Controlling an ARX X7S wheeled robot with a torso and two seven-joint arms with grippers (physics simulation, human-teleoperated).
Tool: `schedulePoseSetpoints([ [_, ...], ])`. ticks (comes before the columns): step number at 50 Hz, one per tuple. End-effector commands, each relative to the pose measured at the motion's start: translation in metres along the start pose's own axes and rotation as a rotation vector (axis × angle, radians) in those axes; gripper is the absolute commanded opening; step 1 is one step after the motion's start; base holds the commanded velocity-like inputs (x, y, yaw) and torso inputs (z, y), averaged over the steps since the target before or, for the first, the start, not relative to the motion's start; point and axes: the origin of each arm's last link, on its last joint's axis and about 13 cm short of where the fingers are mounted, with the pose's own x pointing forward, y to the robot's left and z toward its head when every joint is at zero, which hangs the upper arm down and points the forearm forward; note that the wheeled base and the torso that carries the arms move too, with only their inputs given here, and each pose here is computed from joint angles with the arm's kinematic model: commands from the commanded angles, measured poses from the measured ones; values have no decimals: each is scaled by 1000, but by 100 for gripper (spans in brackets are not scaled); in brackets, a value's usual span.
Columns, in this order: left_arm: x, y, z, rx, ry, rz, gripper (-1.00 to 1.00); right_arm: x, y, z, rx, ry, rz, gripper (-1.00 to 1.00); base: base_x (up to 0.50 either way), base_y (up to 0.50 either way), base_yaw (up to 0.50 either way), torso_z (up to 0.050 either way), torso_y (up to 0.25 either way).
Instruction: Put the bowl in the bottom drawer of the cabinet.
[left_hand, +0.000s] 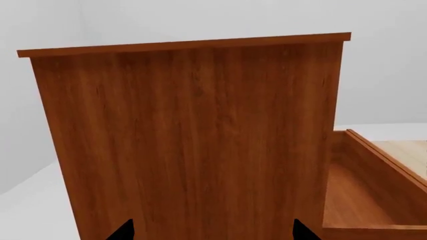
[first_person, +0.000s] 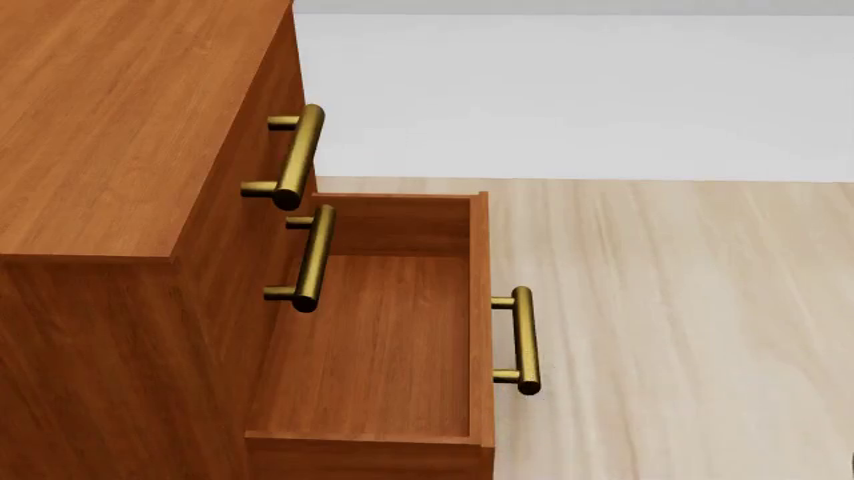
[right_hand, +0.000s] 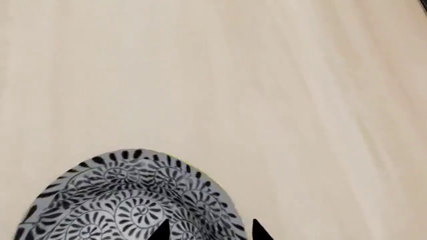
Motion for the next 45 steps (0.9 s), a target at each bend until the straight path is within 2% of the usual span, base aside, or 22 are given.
schedulePoseSetpoints([
  [1, 0, 0, 1, 0, -2, 1, 100, 9, 9, -12, -65, 26, 13, -100, 0, -3, 6, 0, 0],
  [10, 0, 0, 0, 0, -2, 0, 100, -7, 14, -2, -18, -4, 104, -100, 6, 0, 5, 0, 0],
  [22, -1, -1, 1, 0, -3, -2, 100, -56, 20, 30, 81, -210, 246, -100, 1, 0, 2, 0, 0],
  [26, -1, -1, -1, 1, 2, -6, 100, -64, 19, 34, 108, -236, 266, -100, 0, 0, 0, 0, 0],
  [28, -1, -1, 1, -2, -2, -3, 100, -68, 18, 37, 154, -258, 296, -100, 0, 0, 0, 0, 0],
  [36, -1, 0, 2, 1, -5, 0, 100, -89, 16, 53, 284, -359, 313, -100, 0, 0, 0, 0, 0],
  [45, -1, -1, 2, 3, -5, 2, 100, -132, 27, 81, 338, -477, 349, -100, 0, 0, 0, 0, 0],
])
